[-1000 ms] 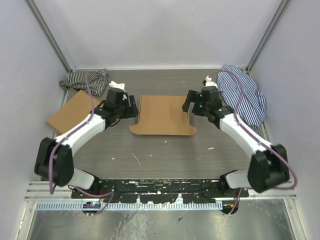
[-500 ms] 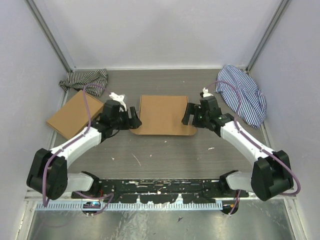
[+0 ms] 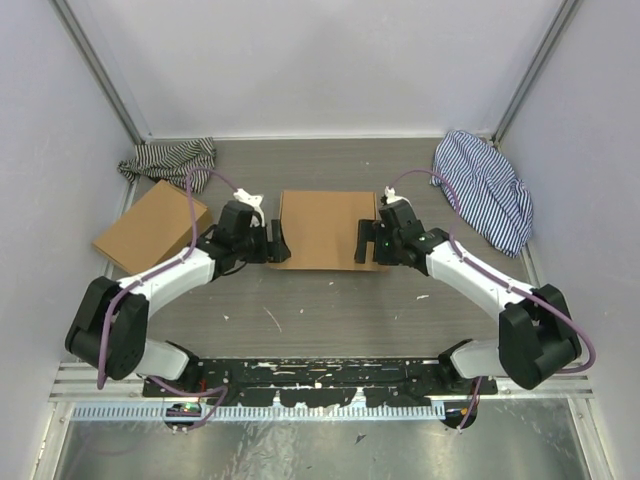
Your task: Fold the paper box
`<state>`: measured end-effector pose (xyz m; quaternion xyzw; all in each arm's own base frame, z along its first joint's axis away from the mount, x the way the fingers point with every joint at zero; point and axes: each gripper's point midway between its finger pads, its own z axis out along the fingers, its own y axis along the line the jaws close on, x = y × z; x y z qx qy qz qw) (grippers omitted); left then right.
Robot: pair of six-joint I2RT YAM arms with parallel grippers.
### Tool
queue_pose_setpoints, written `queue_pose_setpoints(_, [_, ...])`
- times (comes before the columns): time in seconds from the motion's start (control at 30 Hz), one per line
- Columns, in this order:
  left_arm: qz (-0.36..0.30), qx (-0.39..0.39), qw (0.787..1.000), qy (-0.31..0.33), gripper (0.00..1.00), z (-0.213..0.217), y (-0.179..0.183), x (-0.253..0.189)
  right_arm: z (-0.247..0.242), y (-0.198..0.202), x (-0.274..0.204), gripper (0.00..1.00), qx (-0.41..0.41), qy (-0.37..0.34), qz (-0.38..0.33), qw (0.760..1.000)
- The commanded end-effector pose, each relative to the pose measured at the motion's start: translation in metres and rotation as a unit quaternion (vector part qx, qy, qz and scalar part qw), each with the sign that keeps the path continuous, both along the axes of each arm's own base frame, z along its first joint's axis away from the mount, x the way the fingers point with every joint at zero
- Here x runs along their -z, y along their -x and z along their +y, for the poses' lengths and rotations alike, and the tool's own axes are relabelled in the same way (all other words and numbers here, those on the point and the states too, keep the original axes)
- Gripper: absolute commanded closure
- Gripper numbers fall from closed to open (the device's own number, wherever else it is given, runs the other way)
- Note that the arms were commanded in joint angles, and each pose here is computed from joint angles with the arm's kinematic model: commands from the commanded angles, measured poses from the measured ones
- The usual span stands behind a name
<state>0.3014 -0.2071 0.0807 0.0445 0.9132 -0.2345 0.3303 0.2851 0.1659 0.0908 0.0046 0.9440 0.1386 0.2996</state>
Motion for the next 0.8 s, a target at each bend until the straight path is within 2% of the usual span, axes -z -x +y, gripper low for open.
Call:
queue_pose_setpoints(0.0, [-0.007,0.02,1.0,-0.01,0.17,-0.009,-0.004,-0.003,-0.003,-0.008,-0.002,0.0,0.008,0.015,-0.016,1.0])
queue_pose_setpoints(0.13, [0.003,0.024,1.0,-0.018,0.18,-0.01,-0.001,0.007,-0.002,-0.008,0.0,0.0,0.005,0.014,-0.015,1.0])
queue_pose_setpoints(0.33, [0.015,0.045,0.999,0.007,0.18,-0.022,0.008,0.003,0.016,-0.002,-0.001,0.01,-0.028,-0.019,-0.008,0.999])
queue_pose_setpoints(0.77, [0.042,0.07,0.996,0.039,0.21,-0.03,0.026,-0.005,0.029,0.012,-0.002,0.06,-0.061,-0.037,0.0,0.997])
